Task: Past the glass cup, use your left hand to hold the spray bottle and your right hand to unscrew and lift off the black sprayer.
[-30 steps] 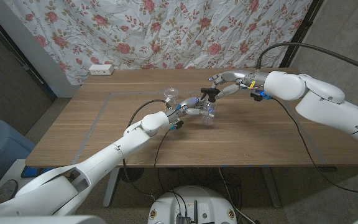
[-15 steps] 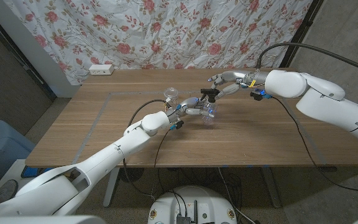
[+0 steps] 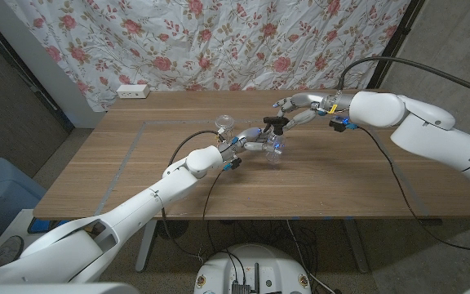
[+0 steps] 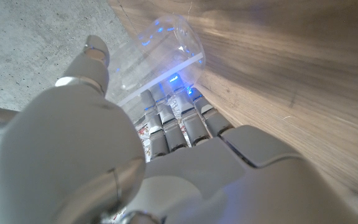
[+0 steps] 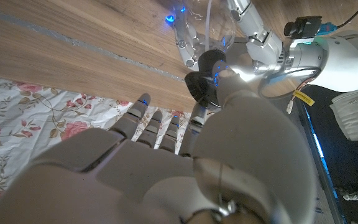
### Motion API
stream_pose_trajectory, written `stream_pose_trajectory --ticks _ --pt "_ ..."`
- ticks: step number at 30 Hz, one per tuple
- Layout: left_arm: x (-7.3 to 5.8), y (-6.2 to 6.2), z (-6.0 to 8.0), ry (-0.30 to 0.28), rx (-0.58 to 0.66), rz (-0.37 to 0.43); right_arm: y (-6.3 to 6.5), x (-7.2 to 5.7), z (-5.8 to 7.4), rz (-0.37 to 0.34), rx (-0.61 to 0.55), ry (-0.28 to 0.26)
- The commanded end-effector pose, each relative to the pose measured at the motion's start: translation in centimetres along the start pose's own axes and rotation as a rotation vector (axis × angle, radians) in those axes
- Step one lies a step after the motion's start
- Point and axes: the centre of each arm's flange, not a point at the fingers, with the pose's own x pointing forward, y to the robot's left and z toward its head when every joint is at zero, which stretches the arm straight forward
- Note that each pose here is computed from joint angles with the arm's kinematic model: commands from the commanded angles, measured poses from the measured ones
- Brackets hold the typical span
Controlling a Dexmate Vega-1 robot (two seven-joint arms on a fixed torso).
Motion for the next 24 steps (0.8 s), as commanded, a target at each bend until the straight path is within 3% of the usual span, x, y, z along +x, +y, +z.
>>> stream_pose_trajectory --ticks 1,24 --pt "0.00 -0.14 0.08 0.000 0.002 0.001 -0.15 0.08 -0.81 0.005 0.045 -0.020" --pt "0.30 -0.19 0.09 0.004 0.001 0.001 -0.45 0.11 -1.49 0.033 0.089 -0.043"
